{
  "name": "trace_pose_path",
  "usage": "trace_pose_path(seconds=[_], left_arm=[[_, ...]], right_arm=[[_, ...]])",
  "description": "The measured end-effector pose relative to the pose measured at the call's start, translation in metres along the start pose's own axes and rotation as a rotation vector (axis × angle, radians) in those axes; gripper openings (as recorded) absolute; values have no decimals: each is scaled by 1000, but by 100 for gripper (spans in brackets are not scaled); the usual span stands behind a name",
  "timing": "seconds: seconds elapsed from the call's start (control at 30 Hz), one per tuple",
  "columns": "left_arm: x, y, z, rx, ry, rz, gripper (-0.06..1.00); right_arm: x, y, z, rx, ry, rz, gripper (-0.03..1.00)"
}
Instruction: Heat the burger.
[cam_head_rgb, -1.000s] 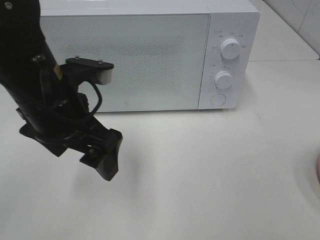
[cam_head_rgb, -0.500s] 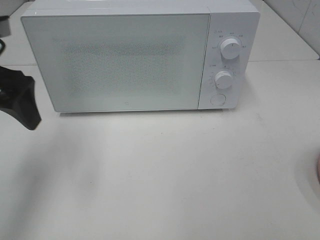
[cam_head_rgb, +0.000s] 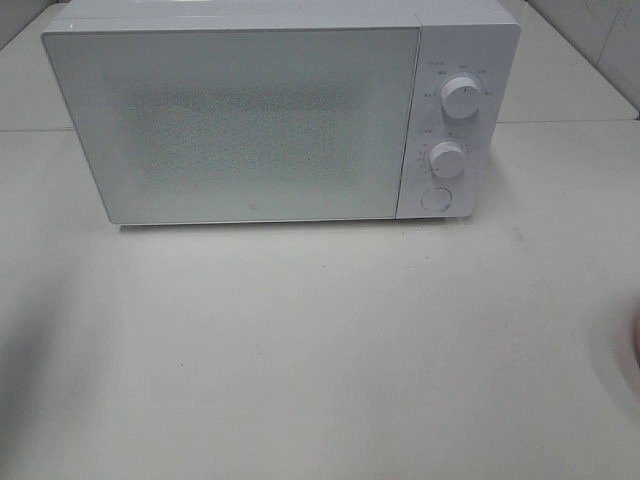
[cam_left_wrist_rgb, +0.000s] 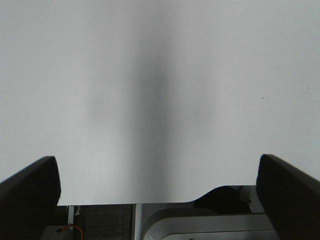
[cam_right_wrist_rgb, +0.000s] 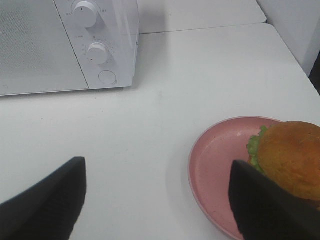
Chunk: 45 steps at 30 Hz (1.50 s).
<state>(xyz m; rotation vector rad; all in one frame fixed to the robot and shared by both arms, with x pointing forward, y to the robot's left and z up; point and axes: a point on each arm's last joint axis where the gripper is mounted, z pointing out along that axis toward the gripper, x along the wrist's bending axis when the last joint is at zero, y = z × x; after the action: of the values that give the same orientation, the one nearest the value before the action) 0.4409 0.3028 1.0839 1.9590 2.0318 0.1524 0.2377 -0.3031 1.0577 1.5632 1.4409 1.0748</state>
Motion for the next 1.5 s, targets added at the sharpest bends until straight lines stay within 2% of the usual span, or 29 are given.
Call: trace_pose_path(seconds=[0.03,0.13,0.2,0.57,0.73,0.77,0.87,0.93,0.97,1.13,1.33,1.5], left_arm=[[-1,-13,-3,-27,1,2,99],[-1,-19,-3,-36,2,3,99],[-2,-46,-7,-81,7,9,99],[-2,-110,-6,-219,21,28,99],[1,-131,2,-241,34,36,99],[1,-138,3,-272,38,40,99],[1,-141,1,-297,40,44,99],[-1,-151,-8,-393,42,56,99],[-1,-151,-8,-393,42,56,99],[-3,-170,-19,-531,45,76,99],[-5,-184,-26,-629,46,90,99],[-6,-203,-33,-757,48,109,99]], right_arm=[[0,0,0,0,0,0,76],[0,0,0,0,0,0,76],[0,0,0,0,0,0,76],[0,0,0,0,0,0,76],[0,0,0,0,0,0,76],[0,0,0,0,0,0,76],[0,0,0,0,0,0,76],[0,0,0,0,0,0,76],[0,0,0,0,0,0,76],[0,0,0,0,0,0,76],[0,0,0,0,0,0,76],[0,0,0,0,0,0,76]])
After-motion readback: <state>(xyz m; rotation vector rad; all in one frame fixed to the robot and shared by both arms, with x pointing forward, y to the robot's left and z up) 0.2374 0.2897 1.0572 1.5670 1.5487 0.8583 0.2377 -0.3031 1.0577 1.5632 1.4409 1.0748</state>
